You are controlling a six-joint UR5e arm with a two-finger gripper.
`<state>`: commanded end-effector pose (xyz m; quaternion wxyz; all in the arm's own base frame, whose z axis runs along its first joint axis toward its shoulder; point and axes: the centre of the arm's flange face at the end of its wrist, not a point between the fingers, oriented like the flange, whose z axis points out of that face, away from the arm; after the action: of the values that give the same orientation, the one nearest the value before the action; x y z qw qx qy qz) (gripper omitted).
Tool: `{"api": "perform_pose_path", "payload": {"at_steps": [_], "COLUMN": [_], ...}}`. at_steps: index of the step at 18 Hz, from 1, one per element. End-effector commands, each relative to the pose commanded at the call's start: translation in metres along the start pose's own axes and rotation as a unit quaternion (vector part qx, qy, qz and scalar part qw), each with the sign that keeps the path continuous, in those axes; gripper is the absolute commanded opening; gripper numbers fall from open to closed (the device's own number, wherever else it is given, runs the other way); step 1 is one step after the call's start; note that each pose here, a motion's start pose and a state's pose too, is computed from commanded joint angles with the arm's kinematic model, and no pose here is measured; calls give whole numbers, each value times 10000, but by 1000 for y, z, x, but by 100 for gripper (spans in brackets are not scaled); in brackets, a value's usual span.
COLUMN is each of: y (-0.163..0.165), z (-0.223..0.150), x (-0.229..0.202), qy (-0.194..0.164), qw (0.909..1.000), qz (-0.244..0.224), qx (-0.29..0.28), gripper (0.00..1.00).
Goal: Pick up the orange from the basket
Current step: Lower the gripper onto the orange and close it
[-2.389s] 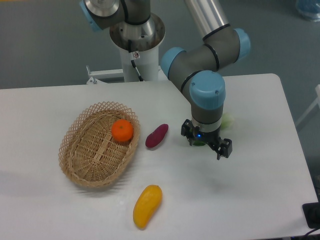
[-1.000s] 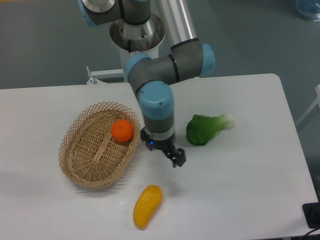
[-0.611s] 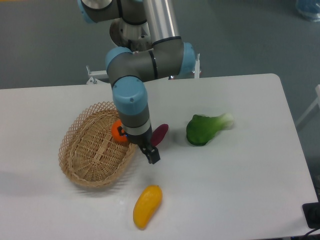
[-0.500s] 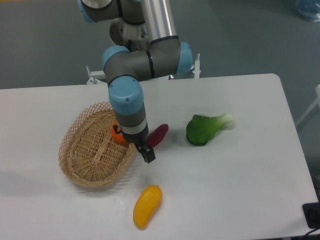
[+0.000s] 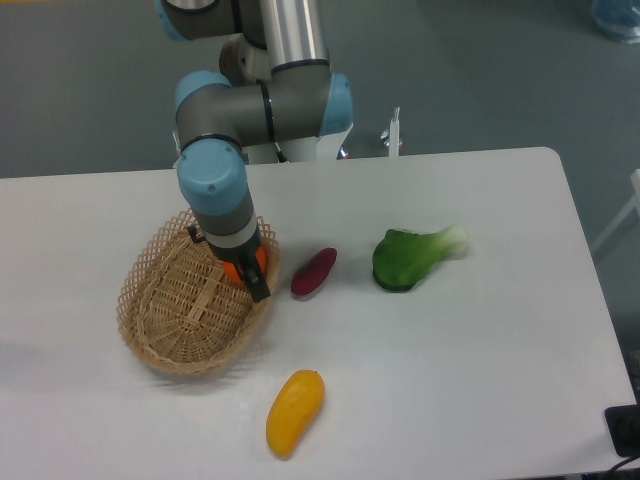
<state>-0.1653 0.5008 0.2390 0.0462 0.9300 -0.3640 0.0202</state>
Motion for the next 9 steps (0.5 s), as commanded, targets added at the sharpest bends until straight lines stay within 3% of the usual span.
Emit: {"api": "perform_pose_path", "payload": {"at_steps": [9], "y": [-9], "z": [17], "x": [0], "qy": [123], "qw": [9999], "qz": [15], "qx": [-58], "gripper": [100]}}
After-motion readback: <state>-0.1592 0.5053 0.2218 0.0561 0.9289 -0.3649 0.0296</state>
